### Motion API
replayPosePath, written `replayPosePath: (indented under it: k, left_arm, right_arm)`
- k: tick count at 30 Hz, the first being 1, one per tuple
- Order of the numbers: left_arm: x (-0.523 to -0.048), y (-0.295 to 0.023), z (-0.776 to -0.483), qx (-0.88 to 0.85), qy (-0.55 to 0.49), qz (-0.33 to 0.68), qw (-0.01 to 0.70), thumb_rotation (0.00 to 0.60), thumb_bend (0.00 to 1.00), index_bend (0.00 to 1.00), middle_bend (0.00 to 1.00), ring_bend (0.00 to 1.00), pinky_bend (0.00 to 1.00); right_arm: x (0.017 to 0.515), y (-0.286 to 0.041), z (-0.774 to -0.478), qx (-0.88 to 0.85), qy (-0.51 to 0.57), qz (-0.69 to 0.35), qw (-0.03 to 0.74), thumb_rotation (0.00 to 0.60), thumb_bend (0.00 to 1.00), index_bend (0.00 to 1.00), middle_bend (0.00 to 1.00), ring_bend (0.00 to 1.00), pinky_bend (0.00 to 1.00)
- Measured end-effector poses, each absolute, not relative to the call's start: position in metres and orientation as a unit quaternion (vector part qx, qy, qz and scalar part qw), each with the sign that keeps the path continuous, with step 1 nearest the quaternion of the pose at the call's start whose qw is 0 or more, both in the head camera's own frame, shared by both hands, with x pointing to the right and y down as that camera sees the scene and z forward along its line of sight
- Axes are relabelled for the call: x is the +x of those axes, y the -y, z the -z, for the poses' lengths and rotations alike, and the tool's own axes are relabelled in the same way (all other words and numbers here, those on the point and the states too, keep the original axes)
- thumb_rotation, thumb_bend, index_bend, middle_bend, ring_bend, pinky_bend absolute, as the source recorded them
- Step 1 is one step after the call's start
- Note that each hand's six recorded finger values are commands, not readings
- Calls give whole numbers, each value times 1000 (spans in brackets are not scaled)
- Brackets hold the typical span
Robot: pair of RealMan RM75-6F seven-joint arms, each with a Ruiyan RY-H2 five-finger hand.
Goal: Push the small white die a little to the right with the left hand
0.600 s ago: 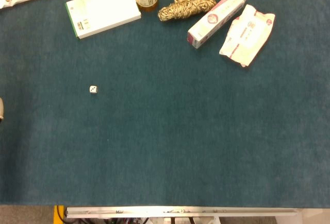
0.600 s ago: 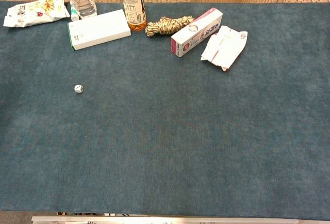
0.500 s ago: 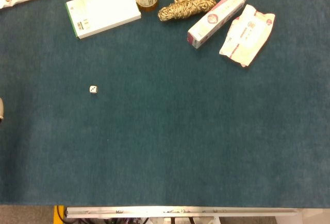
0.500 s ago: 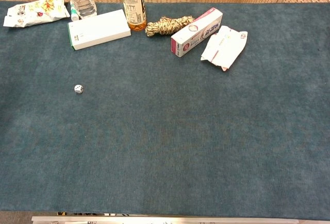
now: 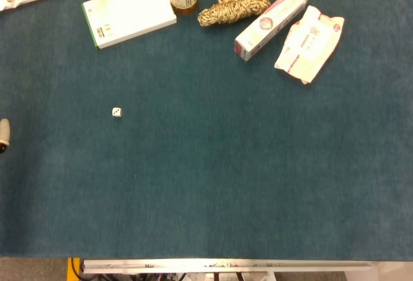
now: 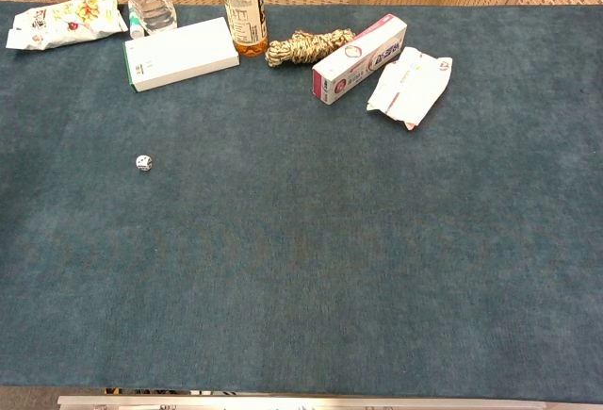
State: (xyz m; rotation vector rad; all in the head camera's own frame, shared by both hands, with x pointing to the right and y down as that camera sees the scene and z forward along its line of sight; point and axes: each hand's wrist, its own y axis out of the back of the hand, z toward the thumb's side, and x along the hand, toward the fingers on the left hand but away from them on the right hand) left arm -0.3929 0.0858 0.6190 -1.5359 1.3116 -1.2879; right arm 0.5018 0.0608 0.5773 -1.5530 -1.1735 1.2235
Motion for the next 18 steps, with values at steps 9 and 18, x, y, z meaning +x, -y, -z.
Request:
replayPosePath:
  k: [9, 18]
  left_arm:
    - [-384, -74, -633, -629, -451, 516, 367, 600, 446, 108, 906, 811, 913]
    - [-365, -62, -663, -677, -348, 547, 350, 600, 553, 179, 1000, 999, 1000]
  right_arm:
    - [499, -58, -578, -618, 462, -486, 410, 600, 293, 303, 322, 196, 172]
    - [502, -59, -577, -615, 465, -489, 408, 600, 293, 303, 322, 196, 172]
